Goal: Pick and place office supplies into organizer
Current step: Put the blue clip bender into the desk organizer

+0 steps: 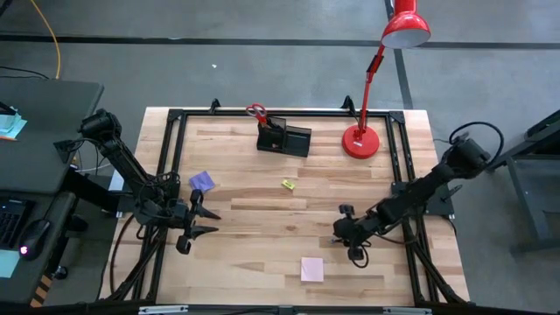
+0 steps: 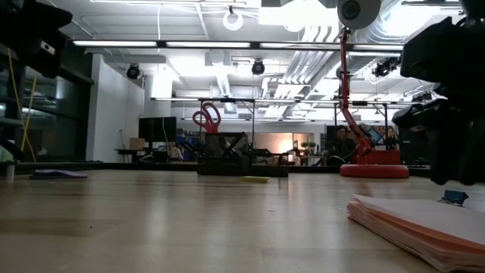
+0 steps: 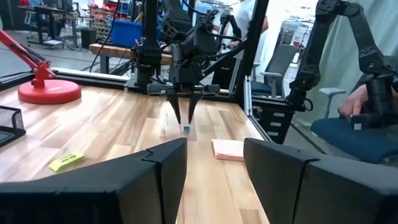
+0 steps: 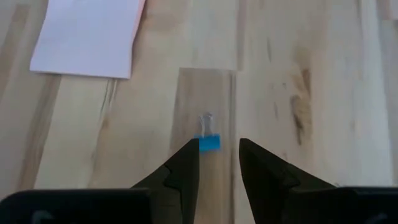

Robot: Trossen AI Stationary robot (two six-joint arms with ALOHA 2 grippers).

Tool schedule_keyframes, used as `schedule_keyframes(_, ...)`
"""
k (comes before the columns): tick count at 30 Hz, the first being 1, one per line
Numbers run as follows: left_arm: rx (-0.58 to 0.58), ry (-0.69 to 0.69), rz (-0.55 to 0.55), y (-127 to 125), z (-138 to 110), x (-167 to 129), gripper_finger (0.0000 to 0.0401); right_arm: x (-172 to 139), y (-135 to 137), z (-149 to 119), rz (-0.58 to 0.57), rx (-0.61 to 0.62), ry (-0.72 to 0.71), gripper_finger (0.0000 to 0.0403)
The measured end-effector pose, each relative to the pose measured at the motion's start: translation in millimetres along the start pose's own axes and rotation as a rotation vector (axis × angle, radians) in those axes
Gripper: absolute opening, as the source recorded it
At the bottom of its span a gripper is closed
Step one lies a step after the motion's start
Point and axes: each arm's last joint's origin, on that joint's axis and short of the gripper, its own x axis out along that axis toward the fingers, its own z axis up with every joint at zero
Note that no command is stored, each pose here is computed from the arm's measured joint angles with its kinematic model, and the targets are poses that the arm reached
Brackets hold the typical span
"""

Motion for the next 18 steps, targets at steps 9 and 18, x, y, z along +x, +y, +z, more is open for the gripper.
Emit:
schedule_keyframes(9, -0.013, 0.006, 0.000, 0.1, -0.9, 0.0, 0.0150, 13.8, 2.6, -1.5, 0.016, -0.026, 0.028, 0.0108)
schedule_keyframes(18, -0.014, 0.010, 0.001, 0.2, -1.4, 0.0, 0.0150, 13.8, 2.6, -1.6, 0.017, -0.021, 0.029, 0.0108)
